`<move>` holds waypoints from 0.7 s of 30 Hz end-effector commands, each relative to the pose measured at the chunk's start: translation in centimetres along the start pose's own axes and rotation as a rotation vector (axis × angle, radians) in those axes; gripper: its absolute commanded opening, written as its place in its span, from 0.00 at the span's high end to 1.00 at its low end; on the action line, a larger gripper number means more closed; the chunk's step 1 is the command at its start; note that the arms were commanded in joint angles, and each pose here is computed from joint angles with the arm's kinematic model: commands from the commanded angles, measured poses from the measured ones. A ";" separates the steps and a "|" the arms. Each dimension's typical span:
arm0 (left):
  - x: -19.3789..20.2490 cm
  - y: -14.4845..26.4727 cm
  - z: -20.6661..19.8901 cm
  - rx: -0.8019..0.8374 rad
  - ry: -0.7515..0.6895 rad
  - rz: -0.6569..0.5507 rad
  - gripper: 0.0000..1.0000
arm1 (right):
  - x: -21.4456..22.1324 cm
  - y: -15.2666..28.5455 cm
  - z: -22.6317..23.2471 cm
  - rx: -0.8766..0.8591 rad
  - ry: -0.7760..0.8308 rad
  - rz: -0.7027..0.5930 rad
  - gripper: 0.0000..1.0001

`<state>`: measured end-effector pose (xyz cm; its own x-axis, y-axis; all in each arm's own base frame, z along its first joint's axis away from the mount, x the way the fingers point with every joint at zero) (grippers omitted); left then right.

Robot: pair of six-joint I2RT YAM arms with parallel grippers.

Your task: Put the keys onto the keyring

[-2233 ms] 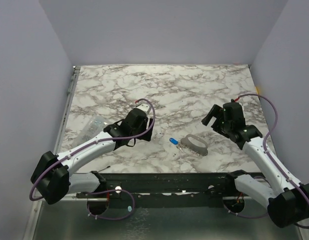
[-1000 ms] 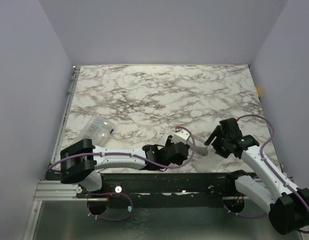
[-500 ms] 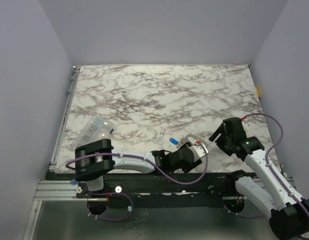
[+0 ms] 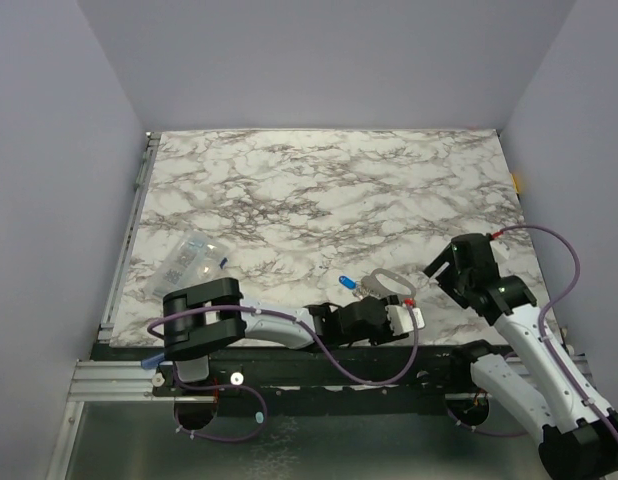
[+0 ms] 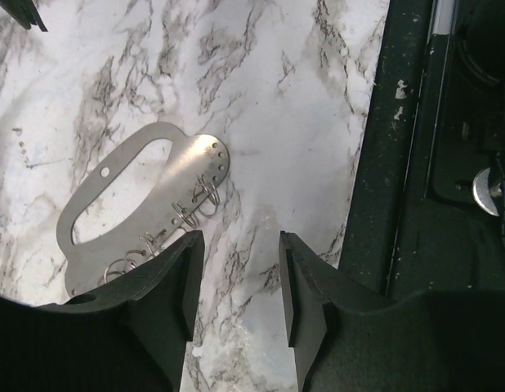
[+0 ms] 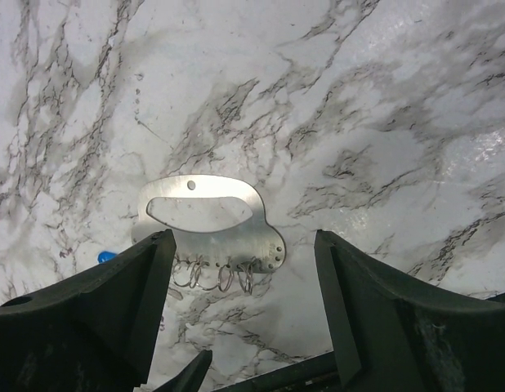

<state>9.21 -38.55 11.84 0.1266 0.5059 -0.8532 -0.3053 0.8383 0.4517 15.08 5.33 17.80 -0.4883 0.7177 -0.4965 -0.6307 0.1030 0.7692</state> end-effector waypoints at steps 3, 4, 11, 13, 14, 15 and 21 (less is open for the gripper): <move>1.0 -0.3 0.6 -0.074 -0.100 -0.185 0.49 | -0.9 0.6 0.1 -0.002 -0.008 -0.076 0.21; 1.2 -0.4 0.6 -0.075 -0.119 -0.182 0.50 | -1.0 0.7 0.1 -0.002 -0.010 -0.081 0.21; 2.6 -0.5 0.2 -0.074 -0.208 -0.301 0.46 | -1.2 0.9 0.1 -0.013 0.003 -0.099 0.19; 2.7 -0.8 0.0 -0.065 -0.213 -0.301 0.46 | -1.3 1.0 0.1 -0.020 0.005 -0.102 0.19; 2.7 -1.0 0.0 -0.061 -0.210 -0.300 0.46 | -1.3 1.0 0.2 -0.022 0.006 -0.104 0.19; 2.6 -1.2 -0.1 -0.057 -0.204 -0.303 0.47 | -1.3 1.0 0.2 -0.025 0.008 -0.105 0.19; 2.1 -2.2 -0.2 -0.059 -0.190 -0.314 0.52 | -1.2 1.0 0.2 -0.036 0.016 -0.100 0.18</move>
<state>9.88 -37.82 7.99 0.3789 0.3368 -0.8620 -0.2992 0.9260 0.2302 14.89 4.81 18.35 -0.4567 0.7032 -0.5450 -0.6667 0.1351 0.7330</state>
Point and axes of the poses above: each gripper's point midway between its finger pads, its own y axis back along the fingers, its own z axis along the line the jaws close on, x = y × z, the point moved 9 cm from there along y, back along the fingers, and after that the axes turned 4 degrees about -y, right-handed, at the moved point
